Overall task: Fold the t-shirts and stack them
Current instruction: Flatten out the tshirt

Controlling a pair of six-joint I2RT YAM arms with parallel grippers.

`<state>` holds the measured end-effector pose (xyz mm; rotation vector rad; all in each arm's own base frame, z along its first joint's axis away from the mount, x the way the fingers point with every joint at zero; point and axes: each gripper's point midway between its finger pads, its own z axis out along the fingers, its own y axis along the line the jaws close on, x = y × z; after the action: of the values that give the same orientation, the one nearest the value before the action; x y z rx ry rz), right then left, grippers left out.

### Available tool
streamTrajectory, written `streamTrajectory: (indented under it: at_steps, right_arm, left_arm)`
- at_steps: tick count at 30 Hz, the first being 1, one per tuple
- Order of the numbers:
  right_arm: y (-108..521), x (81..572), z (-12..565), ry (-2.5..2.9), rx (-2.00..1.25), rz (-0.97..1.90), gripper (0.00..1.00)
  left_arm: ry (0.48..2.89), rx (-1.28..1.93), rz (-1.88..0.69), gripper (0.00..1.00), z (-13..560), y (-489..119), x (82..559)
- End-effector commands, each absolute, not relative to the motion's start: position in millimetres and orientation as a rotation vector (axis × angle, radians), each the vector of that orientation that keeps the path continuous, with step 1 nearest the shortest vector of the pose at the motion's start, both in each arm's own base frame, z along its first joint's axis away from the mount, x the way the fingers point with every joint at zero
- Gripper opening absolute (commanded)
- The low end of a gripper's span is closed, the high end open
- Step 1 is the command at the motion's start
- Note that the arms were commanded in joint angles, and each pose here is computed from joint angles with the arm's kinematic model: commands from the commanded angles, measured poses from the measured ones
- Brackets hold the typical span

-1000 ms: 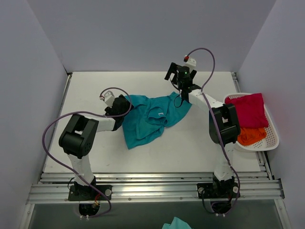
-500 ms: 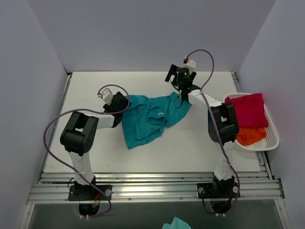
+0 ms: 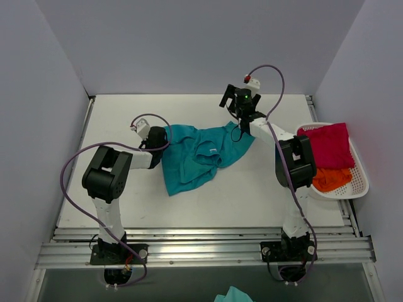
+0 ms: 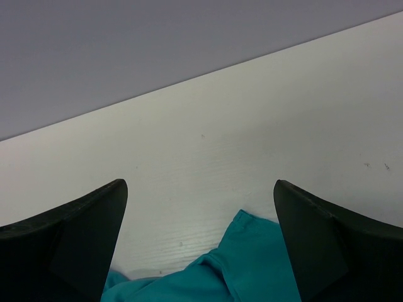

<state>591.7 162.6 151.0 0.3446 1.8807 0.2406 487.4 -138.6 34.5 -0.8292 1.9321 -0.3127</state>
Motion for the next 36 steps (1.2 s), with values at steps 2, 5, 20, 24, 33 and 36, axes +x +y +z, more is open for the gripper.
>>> streamTrajectory:
  at_steps: [2,5,20,24,33,36]
  right_arm:
    - [156,602,158,1.854,0.376,0.24,0.95]
    - [143,601,153,1.867,0.423,0.201,0.91]
    - [60,527,73,1.993,0.876,0.008,0.93]
    - [64,509,62,2.02,0.872,0.038,0.93]
    - [98,529,51,2.062,0.808,0.147,0.88]
    - [104,532,45,2.078,0.795,0.155,0.87]
  left_arm:
    - [1.877,-0.82,-0.354,0.12,55,-142,501]
    - [1.849,-0.817,-0.329,0.02,68,-135,500]
    - [1.725,-0.817,-0.223,0.02,123,-79,499]
    - [1.731,-0.808,-0.25,0.02,126,-82,498]
    - [1.732,-0.813,-0.26,0.02,127,-75,487]
    - [1.721,-0.813,-0.256,0.02,132,-72,485]
